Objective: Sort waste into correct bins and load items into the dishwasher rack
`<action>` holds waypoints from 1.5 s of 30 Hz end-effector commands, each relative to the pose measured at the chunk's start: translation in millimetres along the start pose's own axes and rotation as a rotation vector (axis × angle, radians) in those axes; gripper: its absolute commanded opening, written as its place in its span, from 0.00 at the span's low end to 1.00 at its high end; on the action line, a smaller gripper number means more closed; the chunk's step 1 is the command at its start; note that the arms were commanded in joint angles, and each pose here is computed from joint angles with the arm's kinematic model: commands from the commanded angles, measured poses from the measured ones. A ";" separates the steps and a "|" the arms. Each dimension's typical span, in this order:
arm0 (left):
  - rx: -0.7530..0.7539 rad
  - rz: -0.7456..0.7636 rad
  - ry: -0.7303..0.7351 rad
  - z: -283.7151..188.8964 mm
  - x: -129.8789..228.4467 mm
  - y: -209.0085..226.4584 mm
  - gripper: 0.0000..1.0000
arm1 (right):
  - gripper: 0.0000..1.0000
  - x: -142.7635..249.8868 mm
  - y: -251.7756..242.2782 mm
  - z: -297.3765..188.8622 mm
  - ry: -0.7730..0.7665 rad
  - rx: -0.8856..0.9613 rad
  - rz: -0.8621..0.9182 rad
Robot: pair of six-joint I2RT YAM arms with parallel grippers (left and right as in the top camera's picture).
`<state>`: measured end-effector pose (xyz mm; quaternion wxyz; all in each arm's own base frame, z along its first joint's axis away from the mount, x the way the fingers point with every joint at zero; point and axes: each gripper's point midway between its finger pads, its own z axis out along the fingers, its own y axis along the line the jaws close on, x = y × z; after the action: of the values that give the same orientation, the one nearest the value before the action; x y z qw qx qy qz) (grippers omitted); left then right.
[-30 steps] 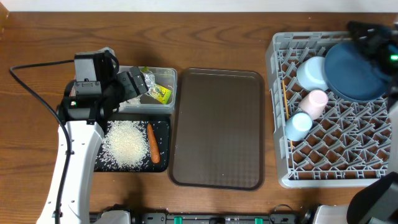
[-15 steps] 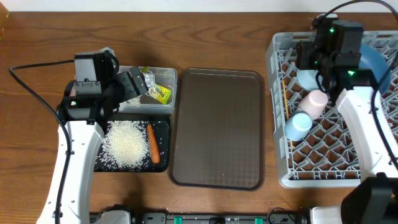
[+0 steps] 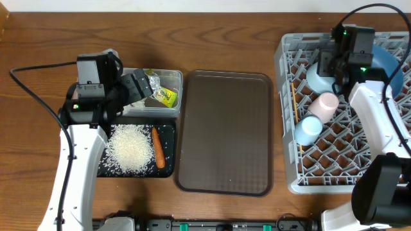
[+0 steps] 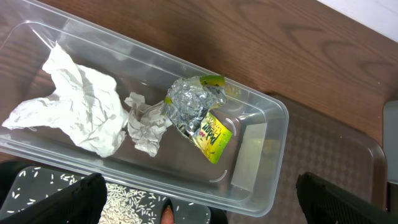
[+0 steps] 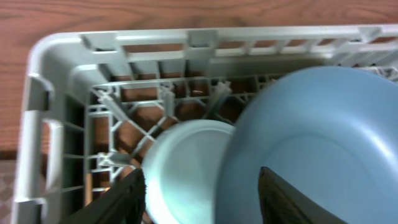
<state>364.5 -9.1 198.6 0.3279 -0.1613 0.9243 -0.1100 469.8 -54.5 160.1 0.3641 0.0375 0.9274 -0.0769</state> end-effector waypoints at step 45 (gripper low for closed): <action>-0.019 0.002 -0.003 1.2 -0.8 4.5 1.00 | 0.01 -39.9 -93.3 -167.3 -0.307 -1.050 0.558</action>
<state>364.5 -9.1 198.6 0.3279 -0.1613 0.9243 -0.1100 395.0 -131.0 290.4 0.4695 0.1247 0.7650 0.4229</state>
